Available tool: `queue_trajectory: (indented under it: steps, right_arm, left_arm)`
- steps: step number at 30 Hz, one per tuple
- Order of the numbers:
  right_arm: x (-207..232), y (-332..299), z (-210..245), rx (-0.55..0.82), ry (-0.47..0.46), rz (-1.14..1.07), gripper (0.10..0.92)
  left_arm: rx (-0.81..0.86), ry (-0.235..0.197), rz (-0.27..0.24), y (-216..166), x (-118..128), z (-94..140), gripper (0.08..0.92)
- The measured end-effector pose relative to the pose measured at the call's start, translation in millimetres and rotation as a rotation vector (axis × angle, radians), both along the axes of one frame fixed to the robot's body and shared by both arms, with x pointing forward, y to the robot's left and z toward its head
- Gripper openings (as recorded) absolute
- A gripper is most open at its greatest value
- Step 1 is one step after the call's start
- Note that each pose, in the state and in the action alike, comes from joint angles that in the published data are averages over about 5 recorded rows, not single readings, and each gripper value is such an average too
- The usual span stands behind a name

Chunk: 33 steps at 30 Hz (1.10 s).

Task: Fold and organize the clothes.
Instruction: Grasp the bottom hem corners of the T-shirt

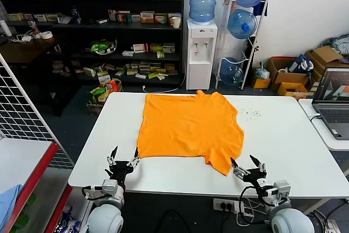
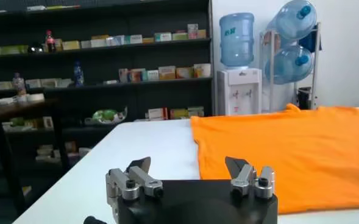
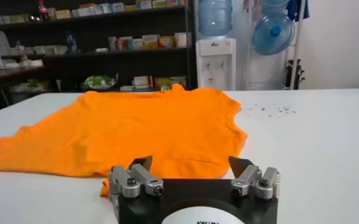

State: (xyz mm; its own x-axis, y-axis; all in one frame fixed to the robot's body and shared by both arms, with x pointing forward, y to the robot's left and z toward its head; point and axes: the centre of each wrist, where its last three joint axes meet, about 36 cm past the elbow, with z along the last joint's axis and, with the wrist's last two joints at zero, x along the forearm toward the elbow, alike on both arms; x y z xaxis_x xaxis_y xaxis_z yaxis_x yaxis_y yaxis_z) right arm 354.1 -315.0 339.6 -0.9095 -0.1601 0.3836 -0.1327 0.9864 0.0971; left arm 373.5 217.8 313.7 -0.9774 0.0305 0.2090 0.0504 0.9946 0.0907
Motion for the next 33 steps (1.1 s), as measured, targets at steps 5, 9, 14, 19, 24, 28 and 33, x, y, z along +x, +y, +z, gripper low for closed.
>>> queue_trajectory:
  steps: [5, 9, 14, 19, 24, 28, 33]
  right_arm:
    - [4.8, 7.2, -5.1, -0.001, 0.025, -0.003, 0.823]
    - [10.2, 14.9, -10.6, -0.001, 0.042, -0.001, 0.823]
    - [17.9, 24.7, -16.4, 0.0, 0.06, 0.004, 0.823]
    - [25.3, 33.1, -21.7, -0.001, 0.072, 0.01, 0.823]
    - [31.3, 39.2, -25.9, 0.001, 0.081, 0.009, 0.811]
    - [33.9, 43.6, -27.3, 0.001, 0.085, 0.007, 0.714]
    - [33.5, 46.4, -27.7, -0.006, 0.088, 0.001, 0.575]
  left_arm:
    - [-0.002, 0.041, -0.013, 0.2, 2.6, 0.5, 0.823]
    - [-0.01, 0.08, -0.016, 0.4, 7.1, -1.1, 0.823]
    - [-0.025, 0.112, -0.019, -1.0, 13.4, -3.3, 0.823]
    - [-0.036, 0.133, -0.014, -2.5, 18.4, -6.8, 0.806]
    - [-0.041, 0.154, -0.013, -3.8, 20.2, -11.7, 0.766]
    - [-0.042, 0.165, -0.017, -5.4, 23.1, -15.2, 0.733]
    - [-0.043, 0.176, -0.023, -6.3, 23.1, -18.7, 0.625]
